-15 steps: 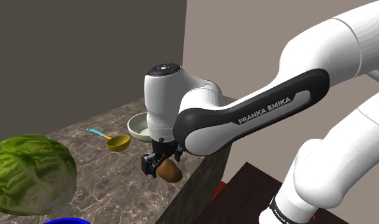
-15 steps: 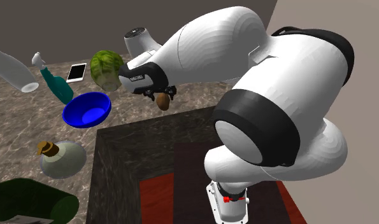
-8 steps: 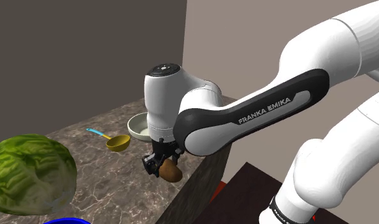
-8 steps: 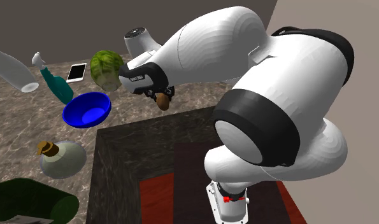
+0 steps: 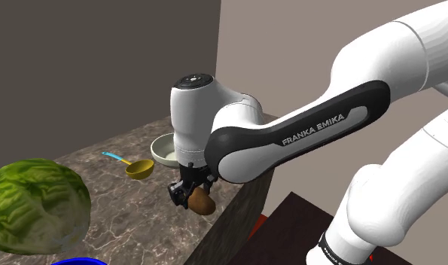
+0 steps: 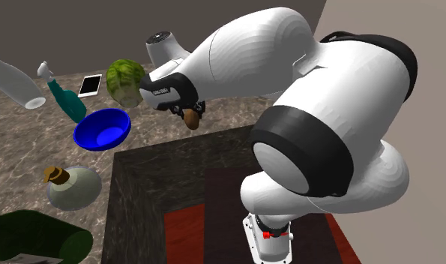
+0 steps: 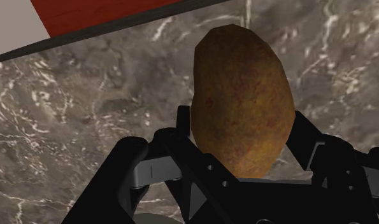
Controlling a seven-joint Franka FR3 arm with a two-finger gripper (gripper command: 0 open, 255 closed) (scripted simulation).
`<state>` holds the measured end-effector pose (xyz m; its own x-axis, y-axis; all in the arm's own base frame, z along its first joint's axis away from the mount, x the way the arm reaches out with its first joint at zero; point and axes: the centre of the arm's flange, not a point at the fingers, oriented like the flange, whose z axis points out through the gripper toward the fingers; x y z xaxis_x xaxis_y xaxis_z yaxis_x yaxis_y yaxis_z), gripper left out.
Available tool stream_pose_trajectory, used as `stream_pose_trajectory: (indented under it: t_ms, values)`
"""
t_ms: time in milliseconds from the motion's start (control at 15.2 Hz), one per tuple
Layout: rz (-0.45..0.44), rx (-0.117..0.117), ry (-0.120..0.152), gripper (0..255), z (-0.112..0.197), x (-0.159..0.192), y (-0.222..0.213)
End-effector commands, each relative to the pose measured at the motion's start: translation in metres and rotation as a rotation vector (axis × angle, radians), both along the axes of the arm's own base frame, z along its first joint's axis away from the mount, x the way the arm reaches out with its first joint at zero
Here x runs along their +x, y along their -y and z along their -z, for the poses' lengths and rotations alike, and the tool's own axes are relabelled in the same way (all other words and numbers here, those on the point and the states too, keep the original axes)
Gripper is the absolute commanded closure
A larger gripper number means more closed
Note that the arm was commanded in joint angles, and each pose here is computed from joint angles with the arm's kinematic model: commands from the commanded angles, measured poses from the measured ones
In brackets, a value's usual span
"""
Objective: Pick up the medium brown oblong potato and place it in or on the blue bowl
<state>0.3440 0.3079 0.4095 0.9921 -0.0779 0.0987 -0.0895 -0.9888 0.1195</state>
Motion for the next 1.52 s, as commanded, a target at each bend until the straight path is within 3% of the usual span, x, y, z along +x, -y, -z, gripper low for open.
stream_pose_trajectory:
  t_ms: [0, 1452]
  values:
    - [0.000, 0.000, 0.000, 255, -0.008, 0.000, 0.000]
    - [0.000, 0.000, 0.000, 255, -0.124, 0.000, 0.000]
